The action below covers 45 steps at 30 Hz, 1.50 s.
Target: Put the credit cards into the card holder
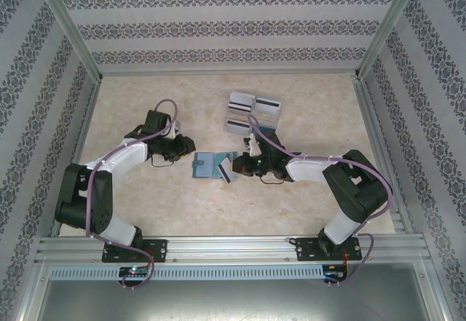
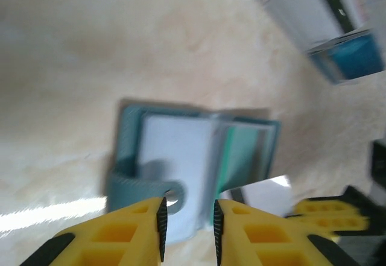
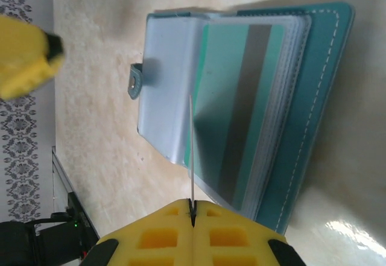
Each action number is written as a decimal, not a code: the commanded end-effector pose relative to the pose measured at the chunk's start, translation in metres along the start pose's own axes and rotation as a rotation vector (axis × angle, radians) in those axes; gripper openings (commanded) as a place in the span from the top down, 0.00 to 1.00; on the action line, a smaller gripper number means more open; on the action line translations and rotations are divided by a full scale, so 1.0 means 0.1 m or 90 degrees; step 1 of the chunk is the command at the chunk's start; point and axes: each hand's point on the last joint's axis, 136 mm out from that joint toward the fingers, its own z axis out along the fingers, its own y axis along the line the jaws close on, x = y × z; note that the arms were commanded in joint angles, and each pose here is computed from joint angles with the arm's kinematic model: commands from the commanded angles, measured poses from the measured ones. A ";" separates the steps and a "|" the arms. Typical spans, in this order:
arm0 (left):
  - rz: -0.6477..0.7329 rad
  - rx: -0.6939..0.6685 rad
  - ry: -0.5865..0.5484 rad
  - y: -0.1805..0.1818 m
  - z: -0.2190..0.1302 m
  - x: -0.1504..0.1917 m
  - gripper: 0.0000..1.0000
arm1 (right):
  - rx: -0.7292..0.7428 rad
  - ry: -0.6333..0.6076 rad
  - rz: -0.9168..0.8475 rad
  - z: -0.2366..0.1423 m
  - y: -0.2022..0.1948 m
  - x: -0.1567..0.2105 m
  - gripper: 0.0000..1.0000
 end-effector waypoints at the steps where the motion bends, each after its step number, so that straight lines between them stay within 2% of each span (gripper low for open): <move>1: -0.018 -0.056 0.015 0.29 -0.03 0.22 0.73 | -0.022 -0.018 -0.012 0.04 0.08 -0.07 0.99; 7: -0.049 -0.068 0.039 0.51 0.07 0.44 0.74 | -0.037 -0.018 -0.019 0.14 0.13 -0.16 0.99; 17: -0.045 -0.066 0.075 0.55 0.22 0.46 0.78 | -0.047 -0.025 -0.019 0.26 0.16 -0.30 0.98; 39: -0.045 -0.027 0.089 0.40 0.43 0.48 0.79 | -0.005 -0.040 0.012 0.28 -0.05 -0.36 0.99; 45: -0.035 -0.017 0.089 0.30 0.48 0.46 0.79 | -0.018 -0.034 0.025 0.37 -0.07 -0.38 0.98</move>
